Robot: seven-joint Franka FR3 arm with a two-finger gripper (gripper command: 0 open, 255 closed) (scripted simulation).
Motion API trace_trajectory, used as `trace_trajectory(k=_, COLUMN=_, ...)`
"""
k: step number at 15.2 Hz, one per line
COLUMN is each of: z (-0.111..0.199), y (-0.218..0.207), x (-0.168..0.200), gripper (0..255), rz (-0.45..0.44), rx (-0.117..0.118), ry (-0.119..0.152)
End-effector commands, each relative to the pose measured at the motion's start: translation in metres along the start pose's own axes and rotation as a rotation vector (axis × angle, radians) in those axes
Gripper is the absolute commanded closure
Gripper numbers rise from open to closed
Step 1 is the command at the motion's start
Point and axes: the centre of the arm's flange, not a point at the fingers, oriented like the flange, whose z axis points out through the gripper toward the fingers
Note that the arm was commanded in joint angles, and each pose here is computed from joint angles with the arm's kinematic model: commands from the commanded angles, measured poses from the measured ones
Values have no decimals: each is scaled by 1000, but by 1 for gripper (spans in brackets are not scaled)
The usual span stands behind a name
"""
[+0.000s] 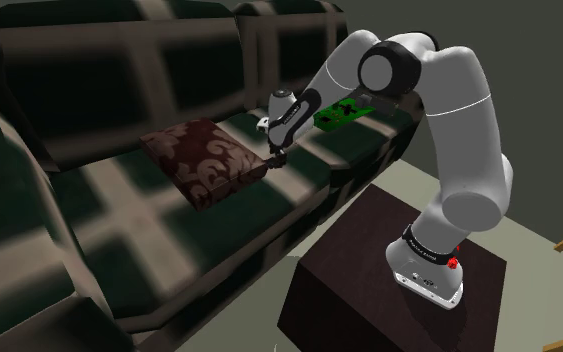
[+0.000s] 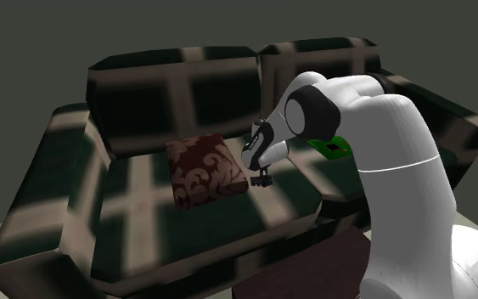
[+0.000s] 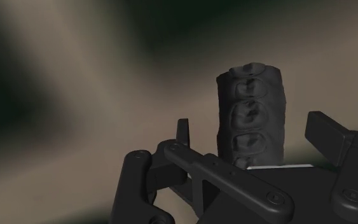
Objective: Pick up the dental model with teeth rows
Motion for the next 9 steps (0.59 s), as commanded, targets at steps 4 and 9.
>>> trace_trajectory(k=4, z=25, y=-2, x=1, gripper=0, rz=-1, rx=0, ry=0)
trace_trajectory(k=9, z=24, y=-2, x=1, gripper=255, rz=-1, rx=0, ry=0)
